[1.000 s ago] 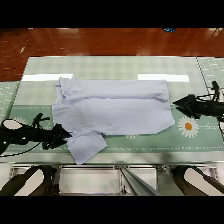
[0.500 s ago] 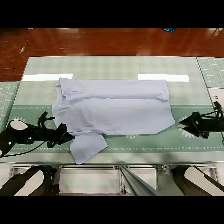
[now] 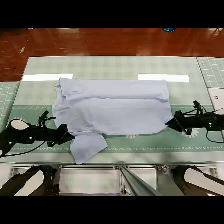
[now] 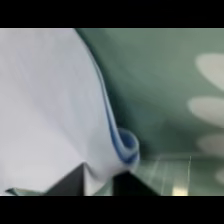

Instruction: Fold the shirts.

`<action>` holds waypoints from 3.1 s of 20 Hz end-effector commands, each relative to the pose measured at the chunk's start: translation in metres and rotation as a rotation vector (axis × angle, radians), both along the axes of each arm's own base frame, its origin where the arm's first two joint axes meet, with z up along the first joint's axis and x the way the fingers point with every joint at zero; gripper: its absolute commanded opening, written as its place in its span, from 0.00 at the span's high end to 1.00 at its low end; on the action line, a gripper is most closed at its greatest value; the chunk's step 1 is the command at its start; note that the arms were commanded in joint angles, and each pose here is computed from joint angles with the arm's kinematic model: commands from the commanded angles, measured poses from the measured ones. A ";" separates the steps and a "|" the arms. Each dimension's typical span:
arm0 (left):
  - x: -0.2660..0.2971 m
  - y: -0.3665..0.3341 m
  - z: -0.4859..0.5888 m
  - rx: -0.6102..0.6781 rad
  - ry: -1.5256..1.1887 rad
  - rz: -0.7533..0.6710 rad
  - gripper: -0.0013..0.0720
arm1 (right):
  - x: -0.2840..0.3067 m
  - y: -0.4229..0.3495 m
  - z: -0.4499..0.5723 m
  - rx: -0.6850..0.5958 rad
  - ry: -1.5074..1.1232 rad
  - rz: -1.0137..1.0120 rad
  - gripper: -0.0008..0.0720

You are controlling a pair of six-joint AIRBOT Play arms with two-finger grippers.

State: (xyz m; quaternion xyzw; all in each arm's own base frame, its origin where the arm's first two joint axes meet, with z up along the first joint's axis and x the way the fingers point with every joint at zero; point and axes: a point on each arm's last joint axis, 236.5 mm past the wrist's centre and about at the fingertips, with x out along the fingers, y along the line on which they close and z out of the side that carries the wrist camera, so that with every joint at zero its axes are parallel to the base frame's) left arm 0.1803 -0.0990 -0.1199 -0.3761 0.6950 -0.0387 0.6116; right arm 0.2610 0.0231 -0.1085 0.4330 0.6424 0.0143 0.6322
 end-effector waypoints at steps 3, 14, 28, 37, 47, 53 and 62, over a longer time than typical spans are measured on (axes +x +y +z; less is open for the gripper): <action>0.049 0.010 0.029 0.028 -0.148 -0.009 0.95 | 0.026 0.017 0.020 0.048 -0.143 0.102 0.97; 0.242 0.042 0.098 0.082 -0.412 0.016 0.95 | 0.155 -0.003 0.090 -0.054 -0.379 0.149 0.97; 0.332 0.041 0.043 0.020 -0.333 -0.040 0.59 | 0.254 -0.006 0.040 -0.047 -0.356 0.093 0.83; 0.319 0.152 0.178 0.312 -0.524 -0.083 0.29 | 0.209 -0.131 0.120 -0.233 -0.371 0.024 0.43; 0.202 0.052 0.151 0.362 -0.641 -0.130 0.29 | 0.211 -0.068 0.026 -0.051 -0.272 -0.098 0.43; 0.201 0.008 0.143 0.331 -0.668 -0.206 0.29 | 0.231 -0.009 0.005 0.012 -0.249 0.007 0.43; 0.207 -0.017 0.147 0.302 -0.716 -0.225 0.95 | 0.220 0.001 0.087 -0.116 -0.381 0.249 0.97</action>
